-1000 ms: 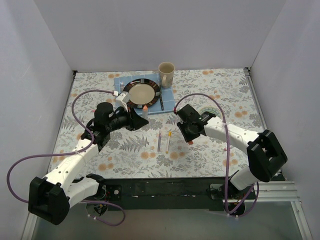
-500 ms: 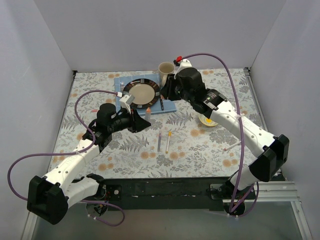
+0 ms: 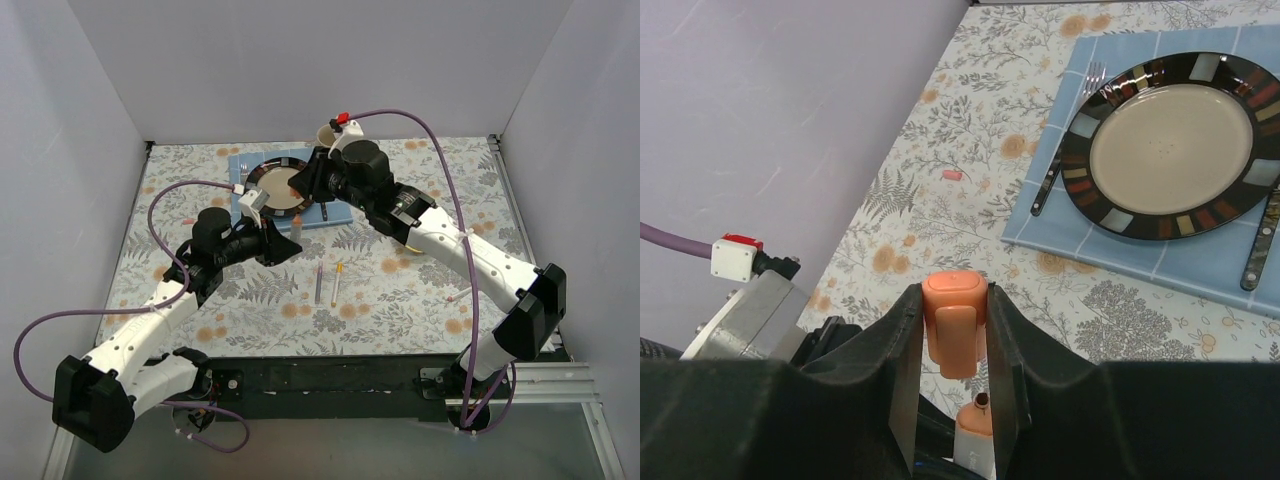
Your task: Insert the pens into the pen caps
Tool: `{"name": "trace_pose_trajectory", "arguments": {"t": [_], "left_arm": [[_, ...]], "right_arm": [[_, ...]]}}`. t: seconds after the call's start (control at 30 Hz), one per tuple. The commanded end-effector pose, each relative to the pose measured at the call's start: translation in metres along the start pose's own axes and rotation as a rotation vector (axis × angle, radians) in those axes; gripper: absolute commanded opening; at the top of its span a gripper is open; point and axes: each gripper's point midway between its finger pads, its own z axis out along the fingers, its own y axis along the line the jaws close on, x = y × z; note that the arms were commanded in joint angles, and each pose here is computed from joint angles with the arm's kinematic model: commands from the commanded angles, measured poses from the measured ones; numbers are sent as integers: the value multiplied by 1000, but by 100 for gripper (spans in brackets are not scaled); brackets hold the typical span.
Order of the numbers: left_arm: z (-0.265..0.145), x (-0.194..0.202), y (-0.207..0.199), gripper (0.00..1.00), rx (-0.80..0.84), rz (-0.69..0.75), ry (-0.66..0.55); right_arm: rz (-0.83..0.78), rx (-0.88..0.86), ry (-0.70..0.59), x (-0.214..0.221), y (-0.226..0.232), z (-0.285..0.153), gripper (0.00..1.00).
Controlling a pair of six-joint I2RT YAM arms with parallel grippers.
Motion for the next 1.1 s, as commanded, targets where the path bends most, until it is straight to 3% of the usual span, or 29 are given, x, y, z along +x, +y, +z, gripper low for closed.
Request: {"name": "trace_pose_trajectory", "arguments": {"t": [0.0, 0.8, 1.07], "left_arm": [[-6, -13, -8, 0, 10, 50, -46], [-9, -15, -4, 0, -23, 53, -66], [-8, -15, -2, 0, -32, 49, -62]], "right_arm": [[8, -38, -36, -5, 17, 3, 1], [-79, 28, -36, 7, 5, -11, 1], [-56, -5, -3, 30, 10, -14, 1]]}}
